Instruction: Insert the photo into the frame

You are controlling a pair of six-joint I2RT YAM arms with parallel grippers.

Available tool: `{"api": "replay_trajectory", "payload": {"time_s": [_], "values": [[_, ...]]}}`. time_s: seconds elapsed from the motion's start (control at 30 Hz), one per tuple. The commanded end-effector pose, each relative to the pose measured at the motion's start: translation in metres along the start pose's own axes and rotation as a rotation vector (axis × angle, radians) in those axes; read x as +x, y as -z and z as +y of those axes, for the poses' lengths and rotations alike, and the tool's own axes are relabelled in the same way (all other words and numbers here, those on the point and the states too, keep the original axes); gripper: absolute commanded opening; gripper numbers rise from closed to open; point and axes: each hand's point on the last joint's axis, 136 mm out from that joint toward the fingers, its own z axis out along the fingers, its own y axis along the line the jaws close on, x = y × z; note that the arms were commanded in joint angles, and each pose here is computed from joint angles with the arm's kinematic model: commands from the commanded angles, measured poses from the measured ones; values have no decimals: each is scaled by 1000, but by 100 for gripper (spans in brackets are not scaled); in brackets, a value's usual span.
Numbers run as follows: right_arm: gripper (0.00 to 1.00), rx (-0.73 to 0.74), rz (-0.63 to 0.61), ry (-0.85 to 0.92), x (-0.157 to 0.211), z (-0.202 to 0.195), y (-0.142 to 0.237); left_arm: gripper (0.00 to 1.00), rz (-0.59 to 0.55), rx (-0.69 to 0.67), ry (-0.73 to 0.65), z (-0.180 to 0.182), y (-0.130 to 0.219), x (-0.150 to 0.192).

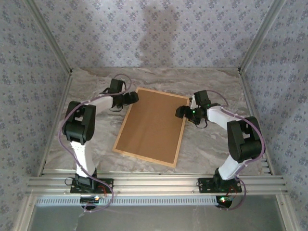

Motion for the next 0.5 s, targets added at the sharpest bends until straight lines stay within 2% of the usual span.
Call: {"api": "replay_trajectory", "payload": {"time_s": [0.0,0.47], "values": [[82,-39,-21,53,-6,18,7,84,-12,-9,-14,1,14,0],[78,-83,25,30,12,28,5,82,56,8,1,9,18,31]]}}
